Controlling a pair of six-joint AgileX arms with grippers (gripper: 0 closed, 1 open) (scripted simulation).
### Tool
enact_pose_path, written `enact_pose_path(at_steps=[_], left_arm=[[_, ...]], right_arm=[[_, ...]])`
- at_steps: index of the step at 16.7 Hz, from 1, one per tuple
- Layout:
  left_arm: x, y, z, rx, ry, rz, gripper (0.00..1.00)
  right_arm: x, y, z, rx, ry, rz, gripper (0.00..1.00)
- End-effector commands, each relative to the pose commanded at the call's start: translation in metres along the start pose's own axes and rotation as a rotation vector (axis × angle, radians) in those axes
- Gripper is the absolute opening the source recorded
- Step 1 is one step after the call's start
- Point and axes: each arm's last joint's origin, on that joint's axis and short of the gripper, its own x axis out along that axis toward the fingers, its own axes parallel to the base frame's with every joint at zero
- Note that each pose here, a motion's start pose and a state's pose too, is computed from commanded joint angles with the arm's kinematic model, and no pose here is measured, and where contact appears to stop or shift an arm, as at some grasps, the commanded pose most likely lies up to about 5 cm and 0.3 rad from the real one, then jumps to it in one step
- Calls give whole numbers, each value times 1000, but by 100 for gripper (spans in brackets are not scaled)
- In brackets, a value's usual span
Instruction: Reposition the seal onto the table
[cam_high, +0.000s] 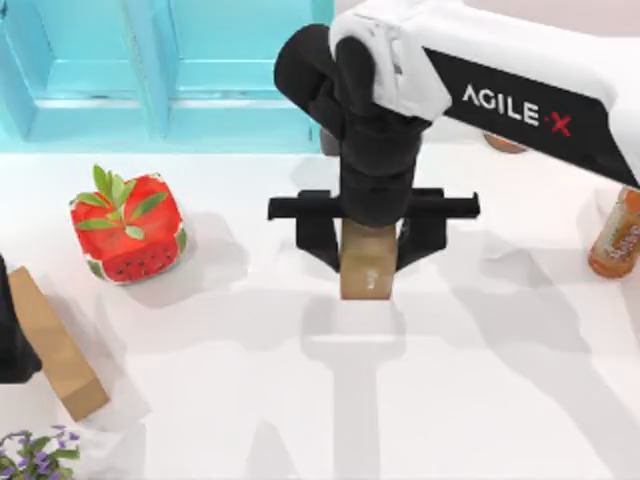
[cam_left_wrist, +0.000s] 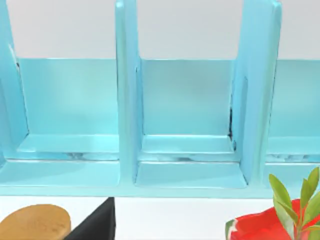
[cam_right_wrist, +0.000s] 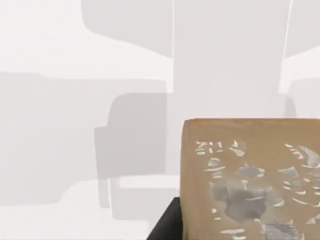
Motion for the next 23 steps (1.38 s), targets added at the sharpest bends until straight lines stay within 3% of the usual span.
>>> enact_pose_path(at_steps=[8, 12, 23], left_arm=[[0, 0, 0, 0, 0, 0, 100], [0, 0, 0, 0, 0, 0, 100], [0, 0, 0, 0, 0, 0, 100]], right_arm=[[42, 1, 0, 0, -1, 1, 0], [45, 0, 0, 0, 0, 0, 0], [45, 0, 0, 0, 0, 0, 83]])
